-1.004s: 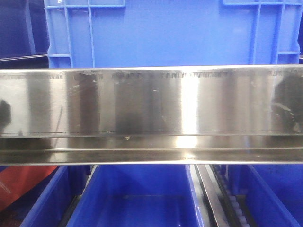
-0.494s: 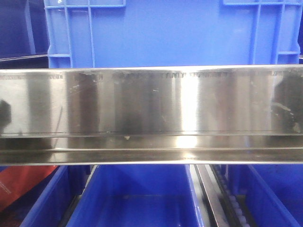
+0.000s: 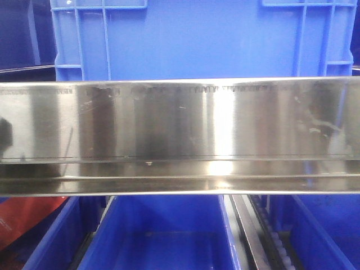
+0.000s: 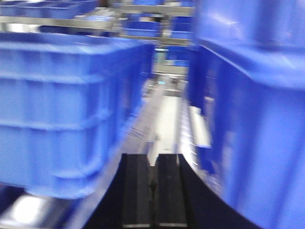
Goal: Place valve from conveyor to right shelf box
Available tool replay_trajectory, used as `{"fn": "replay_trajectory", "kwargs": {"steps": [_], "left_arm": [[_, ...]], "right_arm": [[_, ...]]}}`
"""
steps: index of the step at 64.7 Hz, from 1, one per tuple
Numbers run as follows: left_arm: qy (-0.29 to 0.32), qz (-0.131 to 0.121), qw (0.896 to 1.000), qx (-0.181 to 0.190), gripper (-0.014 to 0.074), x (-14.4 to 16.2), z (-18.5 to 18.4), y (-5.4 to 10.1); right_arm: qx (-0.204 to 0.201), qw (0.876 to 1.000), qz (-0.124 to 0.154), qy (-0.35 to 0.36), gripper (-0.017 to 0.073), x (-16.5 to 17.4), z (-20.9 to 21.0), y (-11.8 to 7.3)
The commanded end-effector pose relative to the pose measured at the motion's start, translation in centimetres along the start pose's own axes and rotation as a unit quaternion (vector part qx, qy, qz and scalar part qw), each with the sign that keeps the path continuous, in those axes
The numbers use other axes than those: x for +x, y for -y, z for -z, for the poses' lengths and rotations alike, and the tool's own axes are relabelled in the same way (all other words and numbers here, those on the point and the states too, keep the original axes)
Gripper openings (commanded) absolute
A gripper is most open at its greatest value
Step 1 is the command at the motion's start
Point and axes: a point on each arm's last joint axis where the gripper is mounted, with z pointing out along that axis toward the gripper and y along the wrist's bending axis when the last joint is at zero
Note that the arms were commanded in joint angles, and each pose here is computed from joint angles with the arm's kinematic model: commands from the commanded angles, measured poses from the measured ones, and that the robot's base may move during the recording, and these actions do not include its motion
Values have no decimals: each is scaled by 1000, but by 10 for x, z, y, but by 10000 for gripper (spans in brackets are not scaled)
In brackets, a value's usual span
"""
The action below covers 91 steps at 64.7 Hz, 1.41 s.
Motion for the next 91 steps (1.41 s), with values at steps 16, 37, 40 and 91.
{"fn": "replay_trajectory", "kwargs": {"steps": [16, 37, 40, 91], "left_arm": [[13, 5, 1000, -3, -111, -3, 1, 0], [13, 5, 1000, -3, -111, -3, 1, 0], [13, 5, 1000, -3, -111, -3, 1, 0], [13, 5, 1000, -3, -111, -3, 1, 0]], "right_arm": [[40, 999, -3, 9, -162, 38, 5, 5], [51, 998, -4, 35, -162, 65, -2, 8], [52, 998, -6, 39, -162, 68, -2, 9], [53, 997, -10, 48, -162, 67, -2, 9]]}}
